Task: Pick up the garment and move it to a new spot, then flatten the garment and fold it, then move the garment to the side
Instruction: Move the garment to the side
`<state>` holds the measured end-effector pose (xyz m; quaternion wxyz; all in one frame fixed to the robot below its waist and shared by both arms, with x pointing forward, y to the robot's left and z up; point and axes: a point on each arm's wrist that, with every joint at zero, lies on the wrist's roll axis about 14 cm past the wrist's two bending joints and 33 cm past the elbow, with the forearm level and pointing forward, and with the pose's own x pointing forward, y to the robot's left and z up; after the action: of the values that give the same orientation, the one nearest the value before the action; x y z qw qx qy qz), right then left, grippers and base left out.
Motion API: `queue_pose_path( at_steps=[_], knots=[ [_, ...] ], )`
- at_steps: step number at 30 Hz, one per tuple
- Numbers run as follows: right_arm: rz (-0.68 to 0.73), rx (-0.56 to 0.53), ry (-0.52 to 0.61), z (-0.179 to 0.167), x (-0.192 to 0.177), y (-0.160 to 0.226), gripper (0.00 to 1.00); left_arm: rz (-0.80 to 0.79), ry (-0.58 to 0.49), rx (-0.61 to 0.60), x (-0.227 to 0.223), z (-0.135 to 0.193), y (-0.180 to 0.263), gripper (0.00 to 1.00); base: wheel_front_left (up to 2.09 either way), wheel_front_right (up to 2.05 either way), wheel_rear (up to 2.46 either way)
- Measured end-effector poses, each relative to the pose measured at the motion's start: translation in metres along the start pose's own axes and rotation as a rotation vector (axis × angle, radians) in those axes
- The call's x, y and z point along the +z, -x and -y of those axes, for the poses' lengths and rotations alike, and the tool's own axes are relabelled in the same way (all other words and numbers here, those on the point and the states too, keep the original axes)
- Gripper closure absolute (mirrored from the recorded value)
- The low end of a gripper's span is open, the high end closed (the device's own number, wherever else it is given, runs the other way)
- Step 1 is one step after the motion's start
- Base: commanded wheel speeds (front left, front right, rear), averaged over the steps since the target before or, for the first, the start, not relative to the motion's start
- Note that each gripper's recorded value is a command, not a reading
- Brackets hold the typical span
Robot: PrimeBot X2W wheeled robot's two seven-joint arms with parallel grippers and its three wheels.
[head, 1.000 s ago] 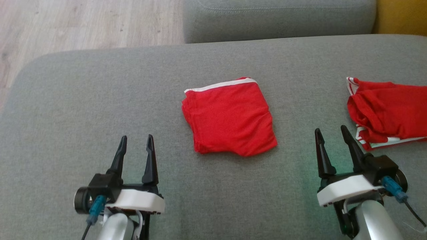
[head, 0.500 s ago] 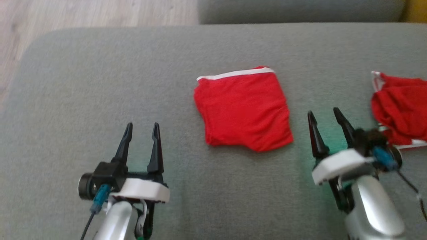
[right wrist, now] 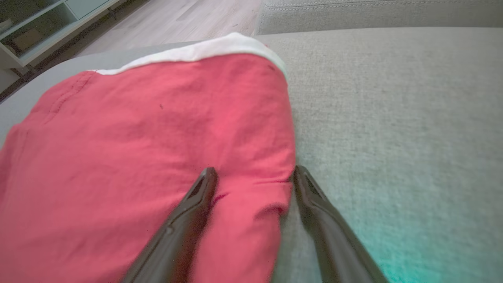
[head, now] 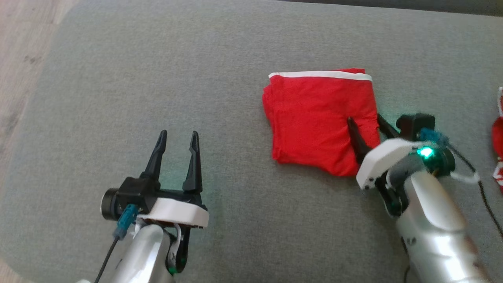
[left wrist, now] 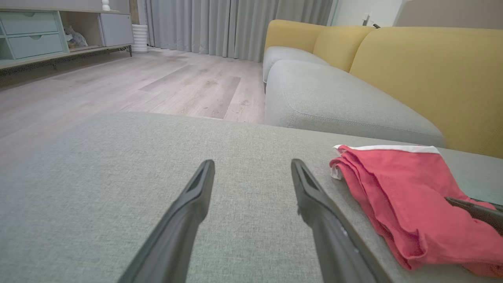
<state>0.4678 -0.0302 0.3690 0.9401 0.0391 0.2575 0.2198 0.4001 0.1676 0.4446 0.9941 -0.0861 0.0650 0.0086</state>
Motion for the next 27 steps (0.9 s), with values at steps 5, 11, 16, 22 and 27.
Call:
queue_pose_path(
  at_steps=[5,11,16,22,27],
  knots=[
    [-0.049,0.030,0.050,-0.008,0.003,-0.013,0.97,-0.005,0.004,0.024,-0.001,-0.006,0.004,0.00,0.00,0.00,0.00],
    [-0.032,0.040,0.150,-0.012,0.004,-0.008,1.00,-0.002,0.002,0.014,0.000,-0.003,0.004,0.00,0.00,0.00,0.00],
    [0.016,0.015,0.298,-0.001,0.012,0.005,1.00,0.018,-0.004,-0.024,0.007,0.009,0.000,0.00,0.00,0.00,0.00],
    [0.064,-0.051,0.396,0.023,0.024,0.031,1.00,0.043,-0.018,-0.101,0.014,0.034,-0.005,0.00,0.00,0.00,0.00],
    [0.061,-0.120,0.492,0.056,0.030,0.059,1.00,0.061,-0.049,-0.171,0.019,0.058,-0.009,0.00,0.00,0.00,0.00]
  ],
)
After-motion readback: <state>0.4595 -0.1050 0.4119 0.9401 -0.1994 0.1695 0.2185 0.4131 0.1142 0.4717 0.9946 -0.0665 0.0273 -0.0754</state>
